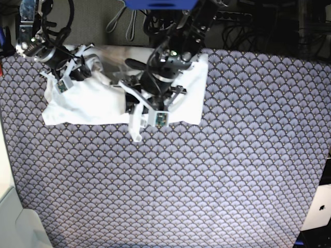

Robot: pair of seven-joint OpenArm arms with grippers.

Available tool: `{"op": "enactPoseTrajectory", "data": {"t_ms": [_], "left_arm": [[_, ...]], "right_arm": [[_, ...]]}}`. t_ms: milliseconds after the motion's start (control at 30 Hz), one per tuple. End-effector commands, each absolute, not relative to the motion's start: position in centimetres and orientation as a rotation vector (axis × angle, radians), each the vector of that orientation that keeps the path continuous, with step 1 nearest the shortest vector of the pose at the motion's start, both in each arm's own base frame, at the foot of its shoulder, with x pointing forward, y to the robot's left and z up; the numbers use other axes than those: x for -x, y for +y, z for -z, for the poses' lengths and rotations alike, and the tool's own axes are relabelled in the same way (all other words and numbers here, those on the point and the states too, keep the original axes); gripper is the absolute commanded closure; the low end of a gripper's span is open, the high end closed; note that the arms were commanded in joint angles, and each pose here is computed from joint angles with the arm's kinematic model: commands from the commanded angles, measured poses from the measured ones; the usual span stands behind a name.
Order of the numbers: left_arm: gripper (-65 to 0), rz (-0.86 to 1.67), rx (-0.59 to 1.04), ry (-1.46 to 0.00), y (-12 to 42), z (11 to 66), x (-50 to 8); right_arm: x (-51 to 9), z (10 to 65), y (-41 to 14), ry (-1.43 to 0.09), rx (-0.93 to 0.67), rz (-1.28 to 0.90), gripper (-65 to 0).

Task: Fold the T-shirt properly
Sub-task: 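Lay the dragged side onto the shirt and release the left gripper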

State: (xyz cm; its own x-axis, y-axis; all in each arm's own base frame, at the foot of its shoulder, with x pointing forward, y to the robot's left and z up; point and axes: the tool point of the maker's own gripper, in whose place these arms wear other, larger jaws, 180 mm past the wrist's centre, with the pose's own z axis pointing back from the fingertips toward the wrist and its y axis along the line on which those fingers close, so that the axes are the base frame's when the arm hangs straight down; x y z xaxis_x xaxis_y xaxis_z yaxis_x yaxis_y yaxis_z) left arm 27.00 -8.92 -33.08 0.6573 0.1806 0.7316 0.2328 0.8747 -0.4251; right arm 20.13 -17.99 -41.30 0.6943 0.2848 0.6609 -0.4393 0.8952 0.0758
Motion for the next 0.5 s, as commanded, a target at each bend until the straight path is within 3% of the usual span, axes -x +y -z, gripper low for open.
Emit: {"op": "enactPoseTrajectory", "data": {"t_ms": [0,133,200,367,467], "left_arm": [[-29.7,0.028,0.555,-0.918,-9.4,31.3,-27.7],[-46.4,0.043,0.543,-0.916,-9.1,31.6,-27.5],[-51.3,0.059,0.561,-0.908,-9.6,31.6,-27.1],[-46.3,0.050,0.588,-0.893,-9.0,31.7,-27.5],[-35.2,0.054,0.600,-0.879,-8.5,32.0,-27.6]], "right_arm": [[-21.1,40.3,-18.1,-0.738,-0.234,-0.418,-12.4],[-21.2,40.2,-18.1,-0.741,-0.234,-0.419,-12.4],[-21.2,40.2,-18.1,-0.741,-0.234,-0.419,-12.4],[-21.3,40.2,-18.1,-0.743,-0.233,-0.419,-12.4],[-21.3,40.2,-18.1,-0.743,-0.233,-0.419,-12.4]]}}
